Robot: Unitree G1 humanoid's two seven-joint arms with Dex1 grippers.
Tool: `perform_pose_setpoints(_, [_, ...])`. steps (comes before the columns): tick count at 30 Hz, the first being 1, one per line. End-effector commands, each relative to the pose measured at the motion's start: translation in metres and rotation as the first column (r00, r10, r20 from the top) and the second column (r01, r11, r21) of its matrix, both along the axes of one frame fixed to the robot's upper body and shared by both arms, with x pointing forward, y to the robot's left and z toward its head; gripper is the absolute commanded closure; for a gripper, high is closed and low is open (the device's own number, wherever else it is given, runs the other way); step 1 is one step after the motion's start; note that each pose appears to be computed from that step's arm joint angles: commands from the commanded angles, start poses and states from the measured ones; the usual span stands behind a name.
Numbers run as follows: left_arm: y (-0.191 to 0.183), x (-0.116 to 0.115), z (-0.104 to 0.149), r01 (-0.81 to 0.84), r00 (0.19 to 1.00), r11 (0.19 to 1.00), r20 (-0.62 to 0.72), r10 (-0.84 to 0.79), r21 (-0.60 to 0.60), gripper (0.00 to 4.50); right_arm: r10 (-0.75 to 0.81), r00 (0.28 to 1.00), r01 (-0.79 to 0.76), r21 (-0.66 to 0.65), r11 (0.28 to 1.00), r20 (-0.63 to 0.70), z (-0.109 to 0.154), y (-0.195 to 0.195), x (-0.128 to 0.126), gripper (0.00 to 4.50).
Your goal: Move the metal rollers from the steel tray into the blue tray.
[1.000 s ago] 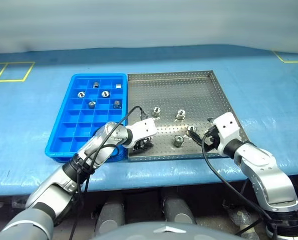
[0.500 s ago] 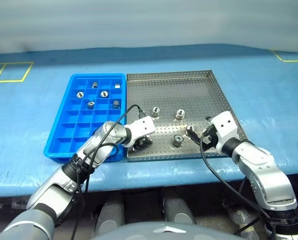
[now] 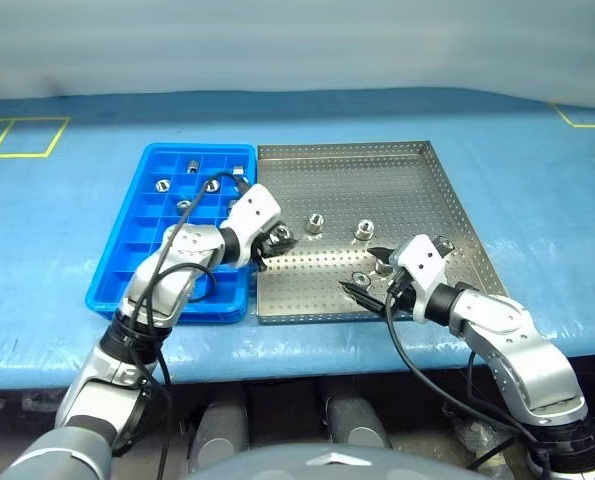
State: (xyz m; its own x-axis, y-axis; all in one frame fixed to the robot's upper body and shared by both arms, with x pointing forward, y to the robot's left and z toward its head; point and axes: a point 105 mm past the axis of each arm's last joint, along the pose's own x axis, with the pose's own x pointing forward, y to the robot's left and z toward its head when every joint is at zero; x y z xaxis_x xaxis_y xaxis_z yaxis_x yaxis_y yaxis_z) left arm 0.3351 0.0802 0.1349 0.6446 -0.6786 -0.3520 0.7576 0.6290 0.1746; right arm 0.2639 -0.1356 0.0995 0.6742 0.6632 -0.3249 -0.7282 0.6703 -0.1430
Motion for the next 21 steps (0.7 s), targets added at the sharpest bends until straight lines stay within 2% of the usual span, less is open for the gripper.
perform_pose_setpoints(1, [0.04,0.021,0.029,-0.304,0.945,0.951,0.109,0.309,-0.065,2.8,0.008,0.998,-0.008,-0.007,1.0,0.06,0.012,0.002,0.003,0.0])
perform_pose_setpoints(4, [0.08,0.031,0.028,-0.565,0.811,0.823,0.149,0.566,-0.052,2.8,-0.013,0.998,0.014,-0.016,1.0,0.062,0.012,-0.001,0.006,0.0])
perform_pose_setpoints(8, [0.108,0.031,0.016,-0.729,0.672,0.684,0.163,0.722,-0.023,2.8,-0.034,0.997,0.036,-0.028,0.999,0.065,0.012,-0.004,0.009,0.0])
perform_pose_setpoints(11, [0.125,0.03,0.005,-0.809,0.581,0.588,0.172,0.796,0.013,2.8,-0.046,0.996,0.048,-0.03,0.998,0.074,0.013,-0.005,0.012,0.0])
perform_pose_setpoints(21, [0.156,0.026,-0.017,-0.911,0.411,0.41,0.172,0.895,0.043,2.8,-0.081,0.994,0.084,-0.034,0.996,0.08,0.013,-0.009,0.015,0.0])
